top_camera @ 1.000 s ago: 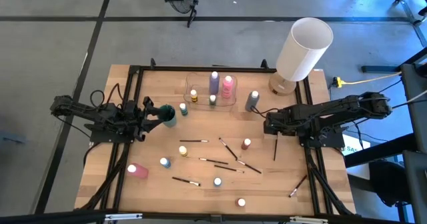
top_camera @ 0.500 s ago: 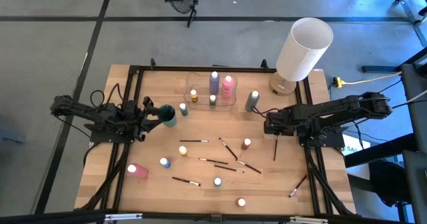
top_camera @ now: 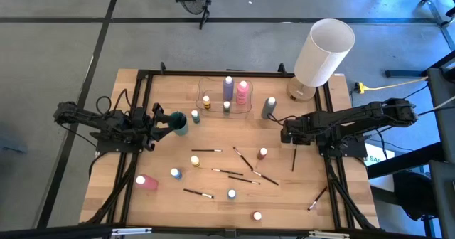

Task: Pick & Place Paint Supplies
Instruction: Put the black paint brush into the green cup

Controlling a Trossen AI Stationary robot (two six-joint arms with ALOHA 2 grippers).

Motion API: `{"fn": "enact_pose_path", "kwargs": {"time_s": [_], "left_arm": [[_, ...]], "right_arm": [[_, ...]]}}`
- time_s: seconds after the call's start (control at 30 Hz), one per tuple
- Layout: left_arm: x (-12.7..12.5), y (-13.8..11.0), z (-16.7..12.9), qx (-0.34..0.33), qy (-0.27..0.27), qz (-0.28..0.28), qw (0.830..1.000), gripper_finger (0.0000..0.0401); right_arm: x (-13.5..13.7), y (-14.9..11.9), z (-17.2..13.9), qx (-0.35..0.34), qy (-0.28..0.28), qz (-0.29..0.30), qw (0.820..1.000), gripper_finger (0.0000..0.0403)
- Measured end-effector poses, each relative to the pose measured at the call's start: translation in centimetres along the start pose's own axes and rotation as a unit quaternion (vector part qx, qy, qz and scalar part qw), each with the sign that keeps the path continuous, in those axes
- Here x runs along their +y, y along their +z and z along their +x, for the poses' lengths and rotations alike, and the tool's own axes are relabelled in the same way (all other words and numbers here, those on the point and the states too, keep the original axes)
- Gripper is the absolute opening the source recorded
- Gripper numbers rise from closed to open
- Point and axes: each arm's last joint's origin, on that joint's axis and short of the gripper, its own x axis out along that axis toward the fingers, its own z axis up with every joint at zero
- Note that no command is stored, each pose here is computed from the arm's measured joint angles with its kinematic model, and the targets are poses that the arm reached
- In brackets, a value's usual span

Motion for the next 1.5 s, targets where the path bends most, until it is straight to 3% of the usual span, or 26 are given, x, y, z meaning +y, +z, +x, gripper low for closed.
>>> {"fn": "enact_pose_path", "kwargs": {"time_s": [0.27,1.5], "left_arm": [[0.0,0.0,0.0,0.000,0.000,0.000,1.000,0.0196],[0.0,0.0,0.0,0.000,0.000,0.000,1.000,0.0196]], "right_arm": [[0.0,0.0,0.0,0.000,0.000,-0.012,1.000,0.0004],[0.4,-0.1,-1.2,-0.002,-0.016,-0.049,0.999,0.0000]]}}
